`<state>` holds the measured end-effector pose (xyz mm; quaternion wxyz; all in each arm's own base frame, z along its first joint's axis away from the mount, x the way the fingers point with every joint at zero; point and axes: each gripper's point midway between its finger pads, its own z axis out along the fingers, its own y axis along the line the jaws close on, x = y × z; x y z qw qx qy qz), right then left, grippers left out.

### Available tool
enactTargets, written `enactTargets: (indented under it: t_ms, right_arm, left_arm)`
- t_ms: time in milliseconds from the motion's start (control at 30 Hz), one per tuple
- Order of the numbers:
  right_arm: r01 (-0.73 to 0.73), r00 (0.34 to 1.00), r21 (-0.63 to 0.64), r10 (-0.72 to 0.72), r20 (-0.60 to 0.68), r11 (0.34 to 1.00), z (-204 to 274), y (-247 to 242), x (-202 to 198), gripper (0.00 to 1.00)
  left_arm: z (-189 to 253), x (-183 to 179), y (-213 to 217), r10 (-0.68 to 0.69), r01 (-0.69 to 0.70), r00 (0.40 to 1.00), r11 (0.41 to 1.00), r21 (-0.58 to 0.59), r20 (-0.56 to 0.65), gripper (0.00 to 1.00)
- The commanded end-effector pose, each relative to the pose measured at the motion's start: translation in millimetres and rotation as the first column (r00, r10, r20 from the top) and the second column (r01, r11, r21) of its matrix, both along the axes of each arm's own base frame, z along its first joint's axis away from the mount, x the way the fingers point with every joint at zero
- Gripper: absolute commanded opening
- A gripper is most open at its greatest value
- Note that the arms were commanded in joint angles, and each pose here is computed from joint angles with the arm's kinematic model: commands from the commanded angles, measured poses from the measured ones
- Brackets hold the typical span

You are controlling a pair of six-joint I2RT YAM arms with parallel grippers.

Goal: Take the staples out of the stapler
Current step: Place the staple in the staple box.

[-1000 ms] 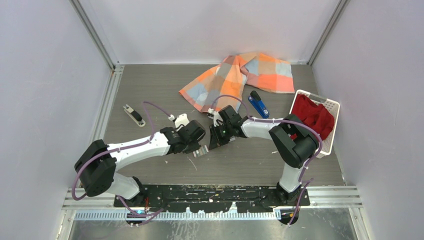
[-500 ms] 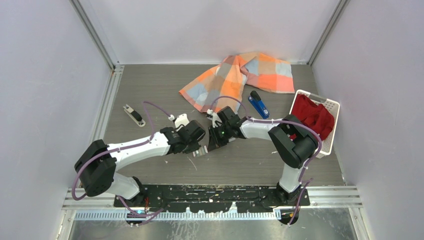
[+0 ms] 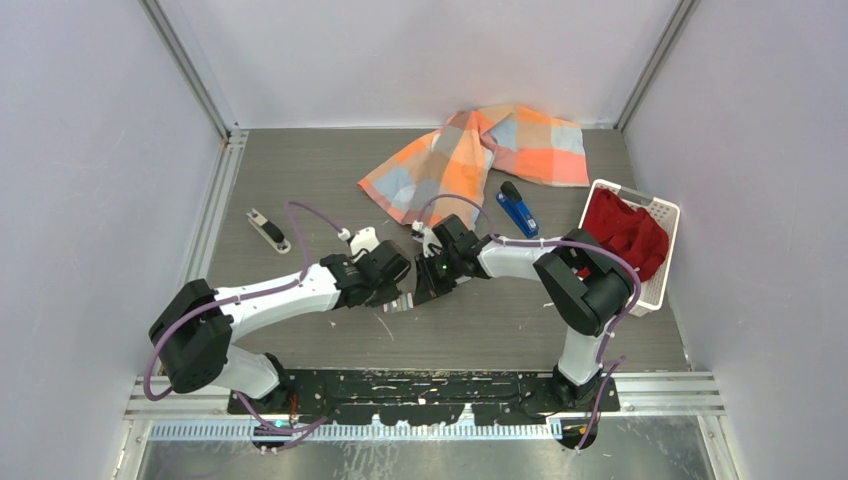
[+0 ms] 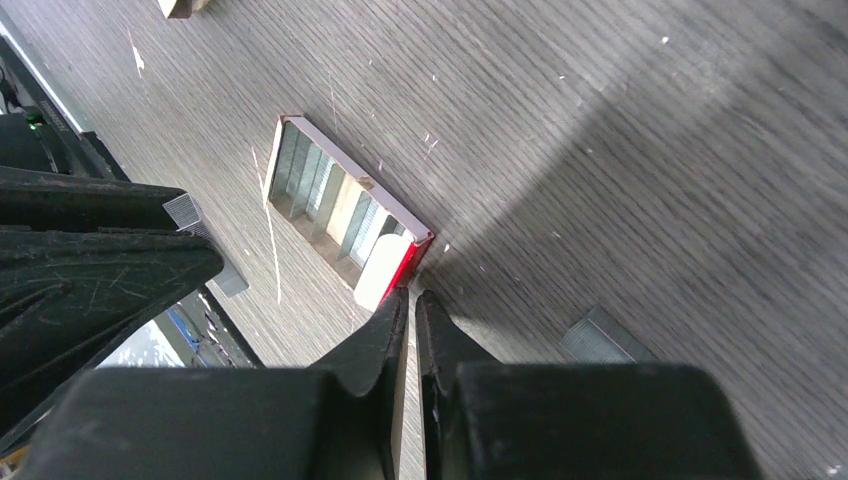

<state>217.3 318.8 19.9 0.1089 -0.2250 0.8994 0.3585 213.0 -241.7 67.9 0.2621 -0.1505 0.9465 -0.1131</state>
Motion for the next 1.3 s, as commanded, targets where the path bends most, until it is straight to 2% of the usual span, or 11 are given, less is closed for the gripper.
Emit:
enactTargets:
  t_ms: [0, 700, 1267]
  right_arm:
    - [-0.01, 1.0, 0.052, 0.008, 0.028, 0.999, 13.4, 13.0, 7.8, 0.13]
    - [-0.013, 0.997, 0.044, 0.009, 0.078, 0.999, 21.5, 7.9, 19.4, 0.13]
    - [-0.012, 0.996, 0.033, 0.009, 0.086, 0.999, 18.6, 5.1, 22.4, 0.13]
  left_arm:
    - [10.9, 10.1, -10.4, -0.014, 0.015, 0.999, 1.0, -0.023, 0.049, 0.04]
    - [8.4, 21.0, -24.5, -0.146, 0.143, 0.987, 0.988, 0.054, 0.061, 0.04]
    - [-4.7, 21.8, -18.5, -0.153, 0.147, 0.987, 0.982, 0.122, 0.043, 0.04]
